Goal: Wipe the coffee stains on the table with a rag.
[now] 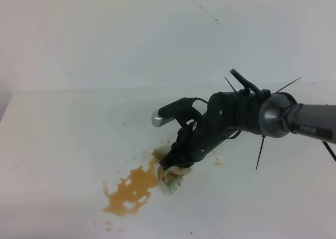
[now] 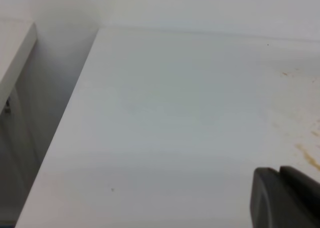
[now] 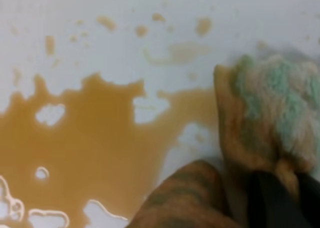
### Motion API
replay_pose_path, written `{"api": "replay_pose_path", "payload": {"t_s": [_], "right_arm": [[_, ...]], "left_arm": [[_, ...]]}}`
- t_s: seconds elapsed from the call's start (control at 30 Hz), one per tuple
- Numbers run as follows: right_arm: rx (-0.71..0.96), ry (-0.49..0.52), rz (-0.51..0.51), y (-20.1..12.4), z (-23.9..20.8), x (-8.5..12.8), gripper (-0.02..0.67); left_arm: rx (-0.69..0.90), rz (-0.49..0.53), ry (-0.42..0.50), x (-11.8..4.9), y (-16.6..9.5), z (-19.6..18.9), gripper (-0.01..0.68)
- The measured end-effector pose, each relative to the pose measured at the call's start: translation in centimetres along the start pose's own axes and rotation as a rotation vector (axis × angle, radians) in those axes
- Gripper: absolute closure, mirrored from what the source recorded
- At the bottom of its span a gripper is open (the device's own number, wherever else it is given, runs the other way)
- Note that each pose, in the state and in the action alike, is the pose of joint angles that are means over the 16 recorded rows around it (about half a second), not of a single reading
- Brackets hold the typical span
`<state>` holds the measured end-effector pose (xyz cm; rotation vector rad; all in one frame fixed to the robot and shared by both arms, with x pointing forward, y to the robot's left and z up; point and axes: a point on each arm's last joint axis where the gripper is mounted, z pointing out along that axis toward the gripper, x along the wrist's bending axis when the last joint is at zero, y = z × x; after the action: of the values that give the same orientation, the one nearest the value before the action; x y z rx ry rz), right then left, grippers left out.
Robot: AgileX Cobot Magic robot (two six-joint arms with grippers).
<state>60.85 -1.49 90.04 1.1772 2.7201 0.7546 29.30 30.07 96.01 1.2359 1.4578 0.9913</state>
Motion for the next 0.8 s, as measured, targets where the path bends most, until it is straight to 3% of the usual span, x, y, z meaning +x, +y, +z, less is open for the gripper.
{"api": "replay_pose_path", "payload": {"t_s": [0.33,0.8], "right_arm": [[-0.016,0.059,0.011,0.3,0.4,1.7,0.603],[-0.066,0.13,-0.078,1.8,0.5,6.6,0.603]], "left_arm": [[-0.001,0.0,0.0,0.0,0.0,0.0,0.672],[0.0,0.0,0.0,0.0,0.0,0.0,0.672]]}}
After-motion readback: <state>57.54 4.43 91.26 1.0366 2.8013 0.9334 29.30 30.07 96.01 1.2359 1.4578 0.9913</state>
